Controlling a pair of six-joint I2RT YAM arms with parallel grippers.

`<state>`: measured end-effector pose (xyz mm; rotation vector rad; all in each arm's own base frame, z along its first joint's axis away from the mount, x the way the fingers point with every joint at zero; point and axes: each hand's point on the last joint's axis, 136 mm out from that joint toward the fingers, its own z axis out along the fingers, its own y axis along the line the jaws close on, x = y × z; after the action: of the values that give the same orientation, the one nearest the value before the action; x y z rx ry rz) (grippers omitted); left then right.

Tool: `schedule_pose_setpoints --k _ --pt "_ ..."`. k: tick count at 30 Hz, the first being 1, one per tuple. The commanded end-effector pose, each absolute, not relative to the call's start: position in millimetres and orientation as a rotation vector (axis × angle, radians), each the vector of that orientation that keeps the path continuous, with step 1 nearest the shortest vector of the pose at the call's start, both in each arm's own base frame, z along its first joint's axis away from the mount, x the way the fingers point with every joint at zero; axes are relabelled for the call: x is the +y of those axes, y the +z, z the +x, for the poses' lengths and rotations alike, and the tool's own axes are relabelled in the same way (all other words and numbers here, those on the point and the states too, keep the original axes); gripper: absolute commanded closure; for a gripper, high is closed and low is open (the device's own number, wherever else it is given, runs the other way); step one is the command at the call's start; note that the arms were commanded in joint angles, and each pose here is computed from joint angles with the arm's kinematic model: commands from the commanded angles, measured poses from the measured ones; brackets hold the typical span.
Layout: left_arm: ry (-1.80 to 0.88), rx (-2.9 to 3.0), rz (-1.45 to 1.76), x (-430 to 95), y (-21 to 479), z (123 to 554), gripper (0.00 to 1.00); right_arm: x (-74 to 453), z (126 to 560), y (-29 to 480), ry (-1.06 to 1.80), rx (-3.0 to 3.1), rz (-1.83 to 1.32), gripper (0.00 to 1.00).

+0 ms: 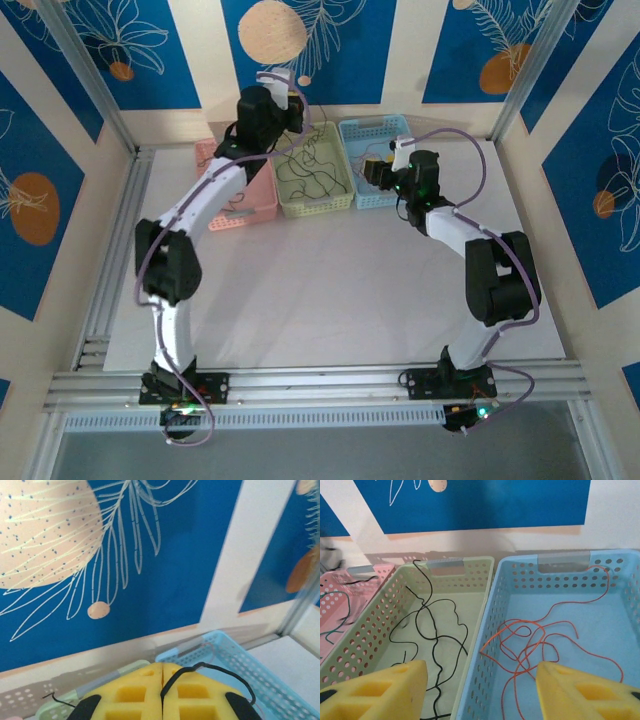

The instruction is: Untangle the cables

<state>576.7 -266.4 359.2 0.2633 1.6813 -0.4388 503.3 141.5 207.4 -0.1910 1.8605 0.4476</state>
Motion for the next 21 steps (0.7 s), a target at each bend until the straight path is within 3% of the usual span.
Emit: schedule_pose_setpoints --k 1,2,5,7,8,14,21 --pt "-0.393 1.809 0.237 -258 310 604 0.66 148 505 203 0.491 1.884 -0.181 0.40" --pt "-0.391 1.841 0.253 -260 291 605 0.48 149 505 204 0.493 1.880 -0.185 0.40" --pt "-0.375 1.875 0.268 -255 263 595 0.24 150 503 209 0.503 1.859 -0.192 0.39" --pt "-0.356 1.871 0.257 -245 260 580 0.13 151 502 212 0.516 1.846 -0.191 0.38" --pt "-0.350 1.852 0.250 -238 268 568 0.00 151 501 213 0.522 1.842 -0.191 0.38" --pt "-0.203 1.788 0.160 -170 294 474 0.00 145 497 225 0.483 1.805 -0.182 0.37" --pt "0.005 1.769 0.055 -88 241 374 0.00 124 468 229 0.386 1.864 -0.153 0.37"
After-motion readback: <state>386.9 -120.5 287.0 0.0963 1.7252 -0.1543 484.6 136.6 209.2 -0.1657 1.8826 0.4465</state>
